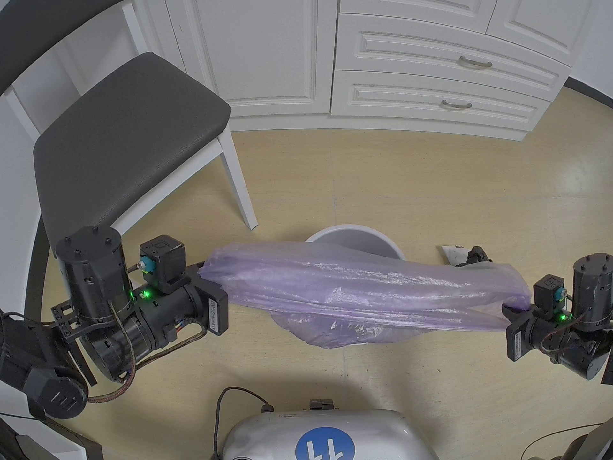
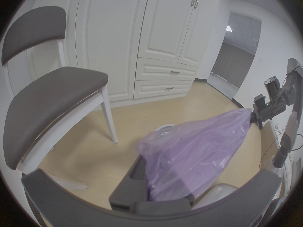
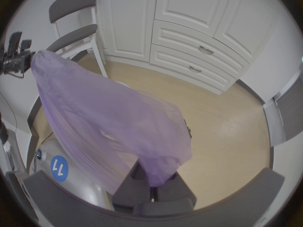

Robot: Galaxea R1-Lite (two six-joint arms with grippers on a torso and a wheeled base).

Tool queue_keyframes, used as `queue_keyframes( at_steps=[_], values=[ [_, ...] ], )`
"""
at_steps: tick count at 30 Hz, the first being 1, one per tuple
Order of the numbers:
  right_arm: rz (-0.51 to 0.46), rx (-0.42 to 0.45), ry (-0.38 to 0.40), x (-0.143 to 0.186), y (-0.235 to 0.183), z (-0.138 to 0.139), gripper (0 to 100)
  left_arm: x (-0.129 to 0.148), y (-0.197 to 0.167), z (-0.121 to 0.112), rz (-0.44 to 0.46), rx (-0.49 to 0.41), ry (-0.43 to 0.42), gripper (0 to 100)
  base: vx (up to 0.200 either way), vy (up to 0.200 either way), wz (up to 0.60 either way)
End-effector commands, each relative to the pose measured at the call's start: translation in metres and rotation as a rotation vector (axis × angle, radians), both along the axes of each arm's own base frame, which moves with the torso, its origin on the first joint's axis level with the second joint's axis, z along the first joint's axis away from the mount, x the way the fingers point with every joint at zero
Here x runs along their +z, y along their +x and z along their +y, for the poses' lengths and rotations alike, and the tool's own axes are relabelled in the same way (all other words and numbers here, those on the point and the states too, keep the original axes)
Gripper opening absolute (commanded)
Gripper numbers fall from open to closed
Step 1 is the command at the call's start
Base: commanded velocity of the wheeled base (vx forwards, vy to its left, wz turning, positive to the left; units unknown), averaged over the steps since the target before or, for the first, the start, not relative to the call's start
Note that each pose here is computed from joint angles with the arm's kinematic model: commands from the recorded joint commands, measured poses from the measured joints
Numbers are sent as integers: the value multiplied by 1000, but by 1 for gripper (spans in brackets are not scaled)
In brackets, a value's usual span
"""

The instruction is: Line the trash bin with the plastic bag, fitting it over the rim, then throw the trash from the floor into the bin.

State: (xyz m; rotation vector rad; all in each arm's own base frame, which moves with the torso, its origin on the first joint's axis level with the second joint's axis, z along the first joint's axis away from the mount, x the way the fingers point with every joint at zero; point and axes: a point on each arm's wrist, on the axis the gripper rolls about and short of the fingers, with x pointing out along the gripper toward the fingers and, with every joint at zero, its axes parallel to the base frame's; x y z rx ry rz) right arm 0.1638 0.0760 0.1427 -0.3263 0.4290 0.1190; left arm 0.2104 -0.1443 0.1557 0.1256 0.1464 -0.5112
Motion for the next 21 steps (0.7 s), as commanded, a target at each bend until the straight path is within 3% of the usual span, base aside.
queue_keyframes(
  at_steps=[1,4,9,14,16,21],
  values=[
    [-39,42,-25,11,9,5,0,5,-5,-16,-33,-77,-28,0,0,0,0],
    [-63,103,-26,22,23,13,0,1,-3,-46,-65,-223,-65,0,0,0,0],
    [-103,171,7,25,35,23,0,-7,-2,-78,-125,-308,-81,0,0,0,0],
    [-171,213,81,20,39,32,0,-12,-13,-89,-156,-354,-99,0,0,0,0],
    [-212,250,212,16,42,44,0,-15,-25,-93,-158,-391,-107,0,0,0,0],
    [-221,279,393,10,52,65,0,-21,-40,-99,-157,-414,-125,0,0,0,0]
  ],
)
